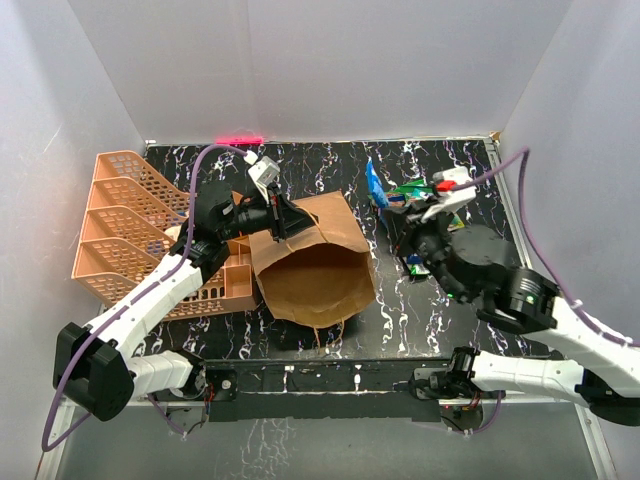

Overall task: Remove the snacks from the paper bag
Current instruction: Place the snack at the center of the board.

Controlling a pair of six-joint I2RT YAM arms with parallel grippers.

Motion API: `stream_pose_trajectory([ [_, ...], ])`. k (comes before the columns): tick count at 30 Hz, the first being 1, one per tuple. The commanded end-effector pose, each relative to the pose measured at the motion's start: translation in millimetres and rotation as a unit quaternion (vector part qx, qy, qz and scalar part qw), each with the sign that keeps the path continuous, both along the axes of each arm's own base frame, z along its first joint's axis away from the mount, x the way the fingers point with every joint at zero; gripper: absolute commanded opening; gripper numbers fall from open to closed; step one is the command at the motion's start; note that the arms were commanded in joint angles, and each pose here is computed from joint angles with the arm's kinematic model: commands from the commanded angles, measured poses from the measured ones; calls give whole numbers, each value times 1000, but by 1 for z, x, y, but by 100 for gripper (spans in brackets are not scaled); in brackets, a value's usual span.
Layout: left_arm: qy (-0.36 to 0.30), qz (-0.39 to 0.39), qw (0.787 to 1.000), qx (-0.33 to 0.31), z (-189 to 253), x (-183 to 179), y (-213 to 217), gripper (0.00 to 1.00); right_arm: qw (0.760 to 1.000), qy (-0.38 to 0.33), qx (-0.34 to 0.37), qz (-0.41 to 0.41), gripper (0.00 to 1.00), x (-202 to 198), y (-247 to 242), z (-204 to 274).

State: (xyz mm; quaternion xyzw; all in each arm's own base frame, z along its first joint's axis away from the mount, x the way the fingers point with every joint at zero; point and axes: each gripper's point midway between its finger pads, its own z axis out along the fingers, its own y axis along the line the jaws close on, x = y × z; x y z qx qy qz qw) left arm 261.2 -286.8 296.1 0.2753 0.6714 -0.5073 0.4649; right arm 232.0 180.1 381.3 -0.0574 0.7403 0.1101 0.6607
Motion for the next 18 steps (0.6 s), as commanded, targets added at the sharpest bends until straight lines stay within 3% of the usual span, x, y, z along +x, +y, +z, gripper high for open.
stream_pose_trajectory([
  [1, -36, -2, 999, -17, 26, 1, 1, 0, 984, -2, -65, -164, 7, 27, -53, -14],
  [10, -39, -7, 999, -23, 30, -2, 1, 0, 944, 110, -185, -250, 7, 98, -125, -110],
  [18, -37, -13, 999, -29, 32, -4, 0, 0, 928, 148, -236, -249, 7, 140, -134, -165],
])
